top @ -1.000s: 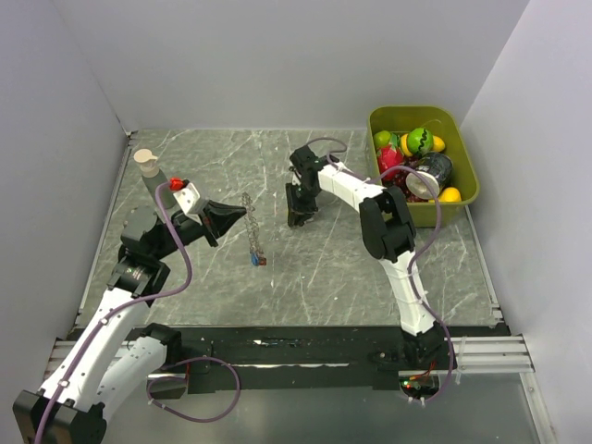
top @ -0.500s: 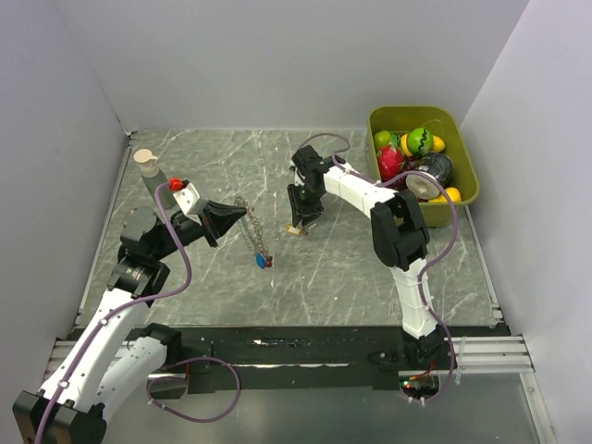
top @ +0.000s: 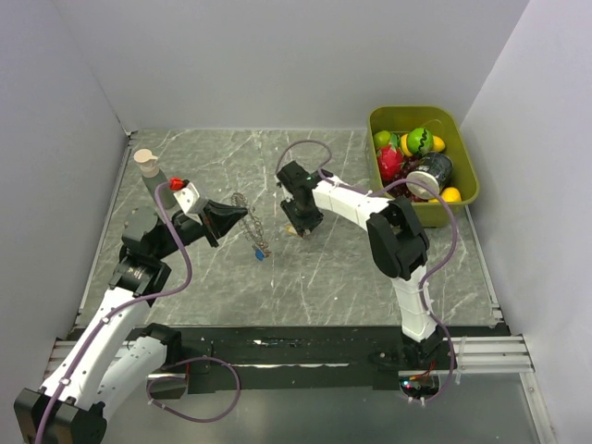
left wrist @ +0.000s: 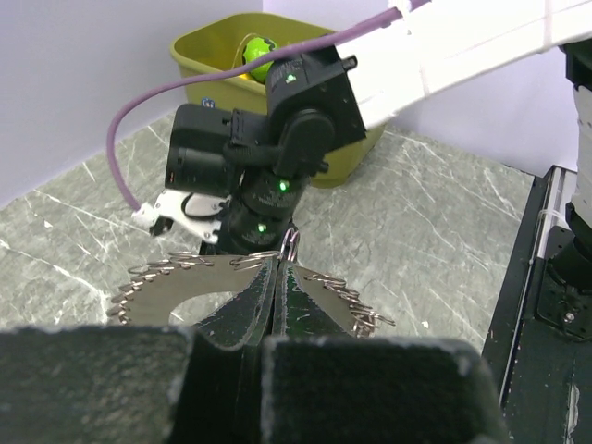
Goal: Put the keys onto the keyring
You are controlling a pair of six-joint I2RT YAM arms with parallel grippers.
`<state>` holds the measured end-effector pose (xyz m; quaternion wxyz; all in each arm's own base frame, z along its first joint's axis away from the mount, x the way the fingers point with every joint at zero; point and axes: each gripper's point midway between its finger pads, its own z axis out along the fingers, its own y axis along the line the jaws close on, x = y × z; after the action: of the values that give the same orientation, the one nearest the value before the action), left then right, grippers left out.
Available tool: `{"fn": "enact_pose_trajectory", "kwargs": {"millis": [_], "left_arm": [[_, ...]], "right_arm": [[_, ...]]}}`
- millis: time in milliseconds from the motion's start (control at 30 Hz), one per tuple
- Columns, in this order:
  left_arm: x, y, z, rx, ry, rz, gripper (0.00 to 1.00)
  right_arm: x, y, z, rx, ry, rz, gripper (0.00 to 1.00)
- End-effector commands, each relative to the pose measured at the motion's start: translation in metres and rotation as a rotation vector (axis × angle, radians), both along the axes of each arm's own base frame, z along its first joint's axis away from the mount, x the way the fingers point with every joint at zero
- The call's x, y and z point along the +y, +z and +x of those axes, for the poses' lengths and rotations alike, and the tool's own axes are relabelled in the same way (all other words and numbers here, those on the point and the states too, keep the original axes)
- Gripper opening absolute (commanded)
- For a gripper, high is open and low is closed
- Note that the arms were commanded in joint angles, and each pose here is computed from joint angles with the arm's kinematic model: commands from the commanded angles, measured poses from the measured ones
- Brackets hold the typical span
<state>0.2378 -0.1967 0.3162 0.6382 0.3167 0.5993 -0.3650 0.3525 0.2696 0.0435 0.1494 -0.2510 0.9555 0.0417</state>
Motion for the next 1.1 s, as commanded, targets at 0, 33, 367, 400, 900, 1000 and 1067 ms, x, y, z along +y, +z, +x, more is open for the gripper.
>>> {"fn": "enact_pose_trajectory", "kwargs": {"millis": [0, 33, 367, 400, 900, 1000, 1067], "left_arm": [[-0.002, 0.021, -0.004, -0.072, -0.026, -0.038, 0.01], [-0.002, 0.022, -0.004, -0.072, -0.028, -0.039, 0.01], [-0.002, 0.022, -0.003, -0.071, -0.026, -0.041, 0.01], [-0.002, 0.023, -0.004, -0.070, -0.027, -0.042, 0.01], [0.001, 0.023, -0.005, -0.077, -0.009, -0.030, 0.01], [0.002, 0.022, -0.005, -0.077, -0.003, -0.021, 0.01], [0.003, 0.021, -0.003, -0.083, 0.005, -0.008, 0.01]], "right_arm": [[0.004, 0.019, 0.013, -0.156, 0.090, -0.084, 0.45], [0.004, 0.016, 0.016, -0.167, 0.086, -0.108, 0.46], [0.011, -0.008, 0.023, -0.158, 0.127, -0.158, 0.46], [0.012, -0.008, 0.025, -0.166, 0.127, -0.158, 0.46], [0.017, 0.005, 0.024, -0.193, 0.103, -0.110, 0.01], [0.017, 0.022, 0.022, -0.204, 0.104, -0.091, 0.00], [0.017, 0.032, 0.020, -0.204, 0.107, -0.078, 0.00]]}}
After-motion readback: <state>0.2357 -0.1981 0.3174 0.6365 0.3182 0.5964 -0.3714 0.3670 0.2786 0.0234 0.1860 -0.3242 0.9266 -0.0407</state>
